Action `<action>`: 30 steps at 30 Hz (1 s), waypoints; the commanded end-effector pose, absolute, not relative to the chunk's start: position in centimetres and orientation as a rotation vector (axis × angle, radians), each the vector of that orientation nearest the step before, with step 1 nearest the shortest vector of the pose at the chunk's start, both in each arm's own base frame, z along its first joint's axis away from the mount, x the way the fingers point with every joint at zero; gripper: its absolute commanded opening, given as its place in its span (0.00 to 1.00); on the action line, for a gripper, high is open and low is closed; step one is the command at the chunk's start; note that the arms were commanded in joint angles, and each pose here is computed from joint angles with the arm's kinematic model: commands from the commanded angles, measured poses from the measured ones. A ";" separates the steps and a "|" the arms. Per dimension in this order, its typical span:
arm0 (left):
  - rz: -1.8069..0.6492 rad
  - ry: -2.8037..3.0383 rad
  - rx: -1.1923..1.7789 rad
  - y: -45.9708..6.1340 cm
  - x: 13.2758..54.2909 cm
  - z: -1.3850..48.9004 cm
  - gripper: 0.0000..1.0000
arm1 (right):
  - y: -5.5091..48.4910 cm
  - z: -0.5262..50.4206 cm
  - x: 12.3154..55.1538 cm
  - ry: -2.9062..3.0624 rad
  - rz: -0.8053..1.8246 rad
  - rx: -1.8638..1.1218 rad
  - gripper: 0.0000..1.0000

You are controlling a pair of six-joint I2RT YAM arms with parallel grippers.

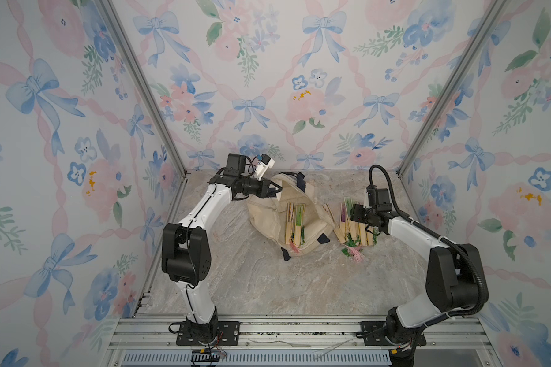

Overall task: Take out the folding fans from the tote bags
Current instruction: Place the folding fan at the center of the board, then pick up the folding fan from the canvas bag.

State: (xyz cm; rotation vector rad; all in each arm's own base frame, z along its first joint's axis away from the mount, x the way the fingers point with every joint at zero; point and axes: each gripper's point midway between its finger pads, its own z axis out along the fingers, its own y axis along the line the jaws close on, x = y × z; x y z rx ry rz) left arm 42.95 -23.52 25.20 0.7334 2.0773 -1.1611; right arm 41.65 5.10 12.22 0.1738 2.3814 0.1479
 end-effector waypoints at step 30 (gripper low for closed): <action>-1.138 2.024 0.749 -23.5 42.7 27.0 0.00 | 25.7 23.5 29.5 1.892 0.802 -0.488 0.75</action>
